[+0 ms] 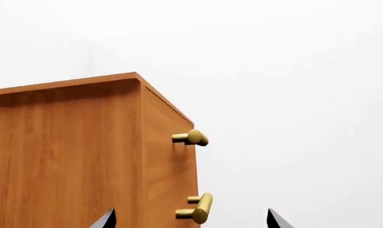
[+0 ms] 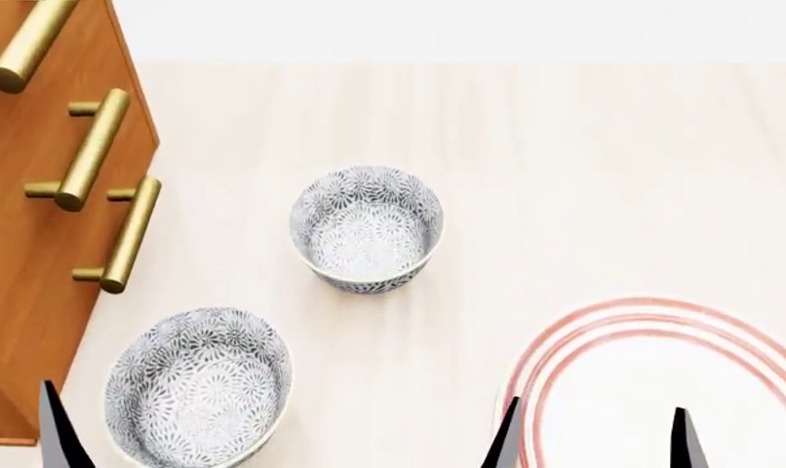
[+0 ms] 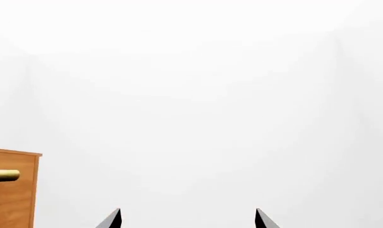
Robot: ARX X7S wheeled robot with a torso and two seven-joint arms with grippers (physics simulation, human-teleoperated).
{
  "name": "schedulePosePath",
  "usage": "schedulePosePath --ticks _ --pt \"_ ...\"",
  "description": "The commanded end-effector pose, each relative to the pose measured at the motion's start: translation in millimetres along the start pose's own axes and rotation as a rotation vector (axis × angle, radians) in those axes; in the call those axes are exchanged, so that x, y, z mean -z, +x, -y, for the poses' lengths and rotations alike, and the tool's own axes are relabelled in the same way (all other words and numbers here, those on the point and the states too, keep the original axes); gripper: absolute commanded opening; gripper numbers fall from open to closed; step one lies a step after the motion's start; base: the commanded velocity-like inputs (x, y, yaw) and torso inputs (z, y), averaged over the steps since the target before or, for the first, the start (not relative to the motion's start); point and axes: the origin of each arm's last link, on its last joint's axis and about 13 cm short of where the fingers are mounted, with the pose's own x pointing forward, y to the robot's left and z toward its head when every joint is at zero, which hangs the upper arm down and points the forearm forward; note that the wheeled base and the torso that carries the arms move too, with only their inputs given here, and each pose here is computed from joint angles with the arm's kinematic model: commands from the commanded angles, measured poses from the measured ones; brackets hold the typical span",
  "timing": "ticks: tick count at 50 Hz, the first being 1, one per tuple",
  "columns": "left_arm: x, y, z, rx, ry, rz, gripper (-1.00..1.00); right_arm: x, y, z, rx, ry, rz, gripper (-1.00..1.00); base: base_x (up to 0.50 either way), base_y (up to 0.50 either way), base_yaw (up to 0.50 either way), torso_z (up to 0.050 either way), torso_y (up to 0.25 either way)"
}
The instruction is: Pick up the bowl and put it in the front on the plate.
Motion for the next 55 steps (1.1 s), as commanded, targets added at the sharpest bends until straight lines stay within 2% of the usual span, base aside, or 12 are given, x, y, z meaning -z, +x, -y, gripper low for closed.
schedulePosePath --ticks 1,6,9,13,15,17,22,29,34,49,53,55 --pt "-0.3 0.3 0.0 -0.001 0.0 0.012 1.0 0.1 0.9 0.3 -0.004 -0.007 0.002 1.0 0.0 0.0 0.0 0.0 0.0" --pt "-0.4 0.4 0.1 0.0 -0.001 0.015 1.0 2.1 2.3 0.4 -0.009 -0.004 -0.014 1.0 0.0 0.0 0.0 0.0 0.0" --pt "-0.7 0.2 0.0 0.0 -0.001 0.017 1.0 5.7 8.2 0.3 0.024 0.019 -0.104 1.0 0.0 0.0 0.0 0.0 0.0" --pt "-1.3 0.3 0.1 -0.001 -0.001 0.021 1.0 3.7 23.2 -5.9 0.008 0.005 -0.129 1.0 0.0 0.0 0.0 0.0 0.0" --pt "-1.8 0.6 0.0 -0.002 -0.002 0.021 1.0 3.5 35.2 -10.6 -0.007 0.012 -0.206 1.0 0.0 0.0 0.0 0.0 0.0" --pt "-1.5 0.5 -0.1 -0.002 -0.004 0.018 1.0 1.1 51.0 -12.6 -0.016 0.002 -0.196 1.0 0.0 0.0 0.0 0.0 0.0" --pt "-0.4 -1.3 0.2 0.0 -0.012 0.006 1.0 -2.5 100.4 -15.8 -0.061 -0.091 -0.26 1.0 0.0 0.0 0.0 0.0 0.0" --pt "1.7 -2.5 0.4 0.004 -0.018 -0.013 1.0 -6.2 166.8 -20.5 -0.07 -0.086 -0.331 1.0 0.0 0.0 0.0 0.0 0.0" --pt "2.2 -3.5 0.7 0.007 -0.021 -0.023 1.0 -10.3 210.7 -23.0 -0.08 -0.114 -0.295 1.0 0.0 0.0 0.0 0.0 0.0" --pt "5.4 -4.9 1.4 0.011 -0.028 -0.047 1.0 3.6 275.1 -34.0 -0.105 -0.138 -0.381 1.0 0.0 0.0 0.0 0.0 0.0" --pt "5.9 -4.7 1.3 0.007 -0.026 -0.051 1.0 7.7 286.0 -36.8 -0.093 -0.094 -0.455 1.0 0.0 0.0 0.0 0.0 0.0" --pt "6.5 -4.9 1.4 0.006 -0.027 -0.056 1.0 13.6 292.3 -38.6 -0.063 -0.046 -0.541 1.0 0.0 0.0 0.0 0.0 0.0"
